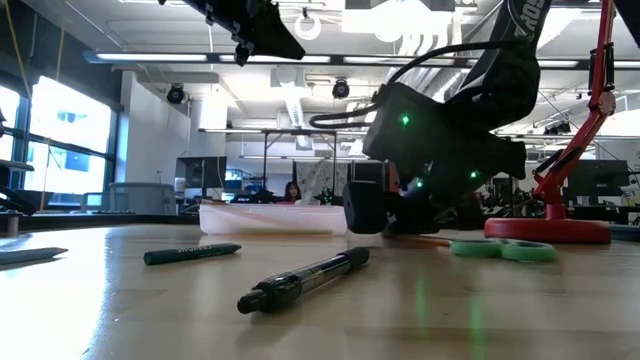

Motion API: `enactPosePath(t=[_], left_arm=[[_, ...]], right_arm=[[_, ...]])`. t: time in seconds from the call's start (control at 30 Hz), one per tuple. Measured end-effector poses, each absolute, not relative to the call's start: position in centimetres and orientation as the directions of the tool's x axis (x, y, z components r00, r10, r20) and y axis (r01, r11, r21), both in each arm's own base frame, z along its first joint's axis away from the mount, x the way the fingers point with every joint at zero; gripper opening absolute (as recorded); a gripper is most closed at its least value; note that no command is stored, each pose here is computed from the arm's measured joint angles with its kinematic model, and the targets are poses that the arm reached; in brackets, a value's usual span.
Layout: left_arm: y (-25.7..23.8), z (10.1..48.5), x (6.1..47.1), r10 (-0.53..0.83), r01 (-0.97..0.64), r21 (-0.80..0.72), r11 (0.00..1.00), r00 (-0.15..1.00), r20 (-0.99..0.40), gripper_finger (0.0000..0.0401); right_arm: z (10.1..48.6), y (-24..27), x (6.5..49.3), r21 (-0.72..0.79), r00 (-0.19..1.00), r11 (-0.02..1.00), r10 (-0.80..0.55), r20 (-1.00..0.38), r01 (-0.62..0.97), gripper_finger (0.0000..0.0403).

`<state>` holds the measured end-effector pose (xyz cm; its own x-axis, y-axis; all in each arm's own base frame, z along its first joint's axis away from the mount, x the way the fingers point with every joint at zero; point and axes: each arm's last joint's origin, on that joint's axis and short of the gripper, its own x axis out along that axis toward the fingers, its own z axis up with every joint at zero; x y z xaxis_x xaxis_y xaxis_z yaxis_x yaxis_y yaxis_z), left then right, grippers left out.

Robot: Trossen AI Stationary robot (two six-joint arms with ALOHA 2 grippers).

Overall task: Pick & place school supplies into a supply box
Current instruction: Put the orange pencil into the orange supply box

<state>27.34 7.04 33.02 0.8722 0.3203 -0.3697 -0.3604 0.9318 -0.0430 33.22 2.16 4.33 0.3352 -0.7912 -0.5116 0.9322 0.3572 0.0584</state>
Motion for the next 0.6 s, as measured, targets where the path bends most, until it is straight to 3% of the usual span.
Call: enactPosePath(t=[0.17, 0.33, 0.6], left_arm=[[6.7, 33.2, 27.1, 0.238, -0.292, -0.093, 0.952, 0.896, -0.375, 0.0057], [5.9, 34.9, 25.1, 0.15, -0.218, -0.177, 0.96, 0.932, -0.331, 0.0038], [4.9, 38.1, 21.2, 0.124, -0.156, -0.155, 0.975, 0.972, -0.201, 0.0038]], right_arm=[[5.6, 2.7, 33.5, 0.075, 0.376, 0.396, -0.773, -0.511, 0.915, 0.0006], [9.1, 4.2, 33.3, 0.084, 0.461, 0.505, -0.691, -0.557, 0.859, 0.0007], [16.1, 3.0, 35.1, -0.101, 0.666, 0.738, -0.652, -0.362, 0.667, 0.0003]])
